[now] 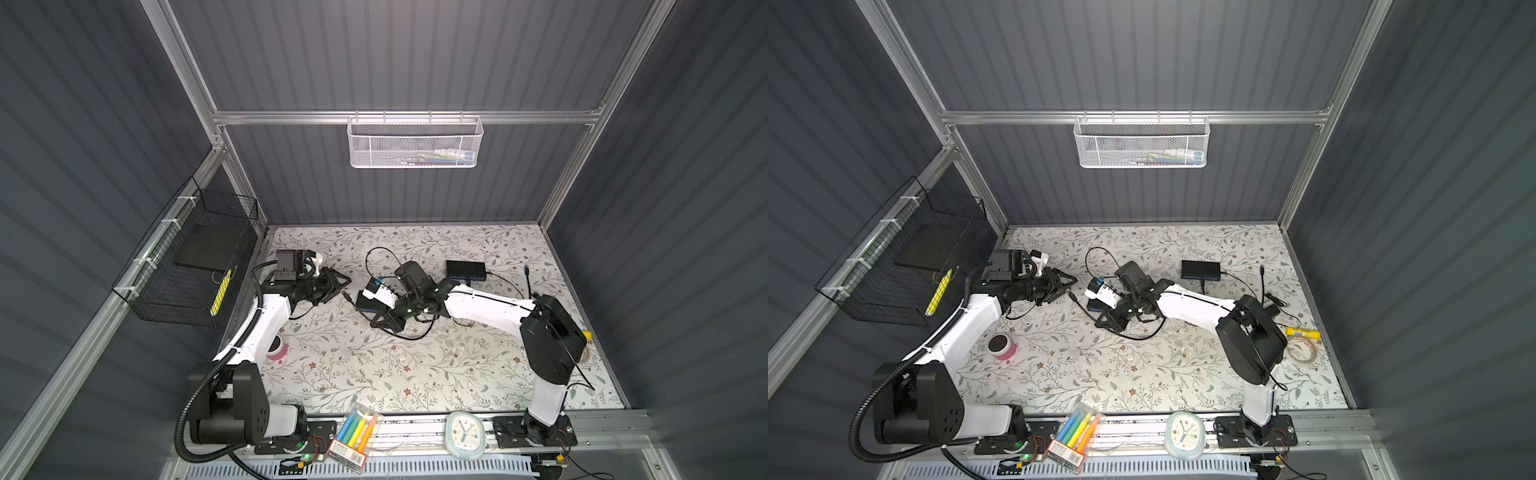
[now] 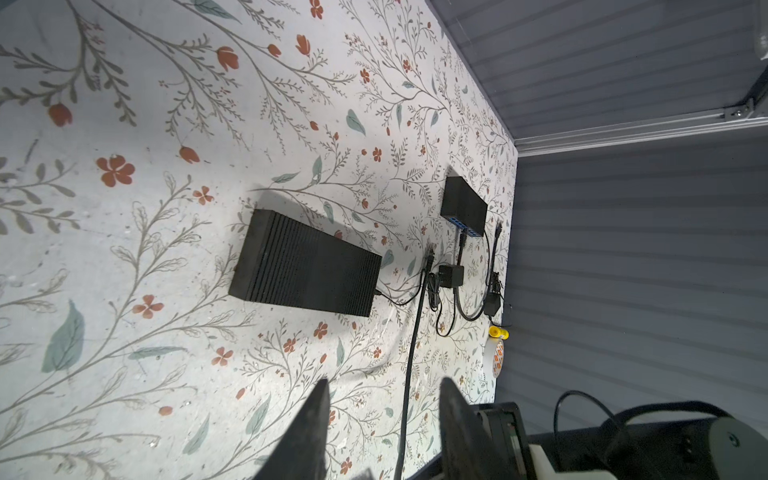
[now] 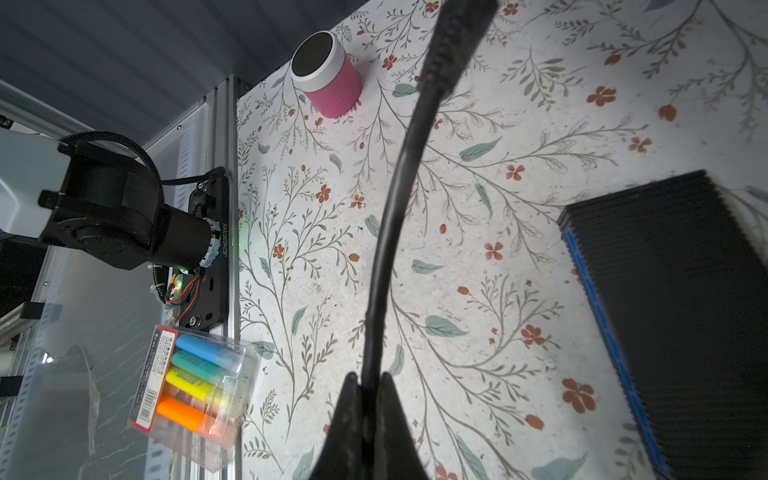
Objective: Insert the plug into the switch port
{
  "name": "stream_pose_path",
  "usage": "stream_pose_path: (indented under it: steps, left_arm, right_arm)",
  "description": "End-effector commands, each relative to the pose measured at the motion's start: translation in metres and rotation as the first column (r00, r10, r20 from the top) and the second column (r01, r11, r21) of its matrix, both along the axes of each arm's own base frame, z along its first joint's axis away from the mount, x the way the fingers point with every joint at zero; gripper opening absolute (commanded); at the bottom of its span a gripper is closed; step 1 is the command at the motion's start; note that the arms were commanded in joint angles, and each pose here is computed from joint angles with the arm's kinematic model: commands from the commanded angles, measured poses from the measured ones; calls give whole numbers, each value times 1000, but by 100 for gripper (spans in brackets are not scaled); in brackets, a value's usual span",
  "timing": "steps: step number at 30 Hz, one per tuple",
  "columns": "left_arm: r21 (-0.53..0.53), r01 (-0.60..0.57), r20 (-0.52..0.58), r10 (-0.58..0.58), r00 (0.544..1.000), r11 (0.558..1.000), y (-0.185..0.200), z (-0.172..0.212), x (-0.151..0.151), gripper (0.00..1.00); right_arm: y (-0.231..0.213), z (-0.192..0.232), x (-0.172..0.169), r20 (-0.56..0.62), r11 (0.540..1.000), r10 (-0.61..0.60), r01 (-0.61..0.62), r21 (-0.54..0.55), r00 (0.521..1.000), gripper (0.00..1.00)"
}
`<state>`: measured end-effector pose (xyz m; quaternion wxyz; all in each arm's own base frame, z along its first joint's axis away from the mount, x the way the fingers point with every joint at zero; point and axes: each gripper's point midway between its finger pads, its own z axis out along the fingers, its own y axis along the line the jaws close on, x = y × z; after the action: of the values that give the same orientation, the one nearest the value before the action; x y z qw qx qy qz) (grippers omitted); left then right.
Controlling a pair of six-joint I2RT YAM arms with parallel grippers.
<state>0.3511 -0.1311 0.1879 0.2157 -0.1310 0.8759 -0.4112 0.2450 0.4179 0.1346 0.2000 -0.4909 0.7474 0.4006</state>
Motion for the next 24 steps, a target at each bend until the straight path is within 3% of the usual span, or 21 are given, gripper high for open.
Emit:
stream_pose_path:
  steps: [1,10,23,24]
  left_arm:
    - [-32,35,36,-34,999,999,-4,8,-5,39]
    - [-31,39,34,-38,999,999,-4,6,-10,21]
    - [-22,21,19,-20,1000,1000,-2,2,-14,7]
    - [-21,15,12,-15,1000,1000,-1,0,-14,7]
  right_arm:
    - [-1,11,-3,9,999,18,-18,32,1000,0]
    - [-3,12,3,9,999,-7,6,46,1000,0]
    - [-3,11,12,23,998,-45,44,43,999,0]
    - [-3,11,13,29,998,-49,48,38,998,4]
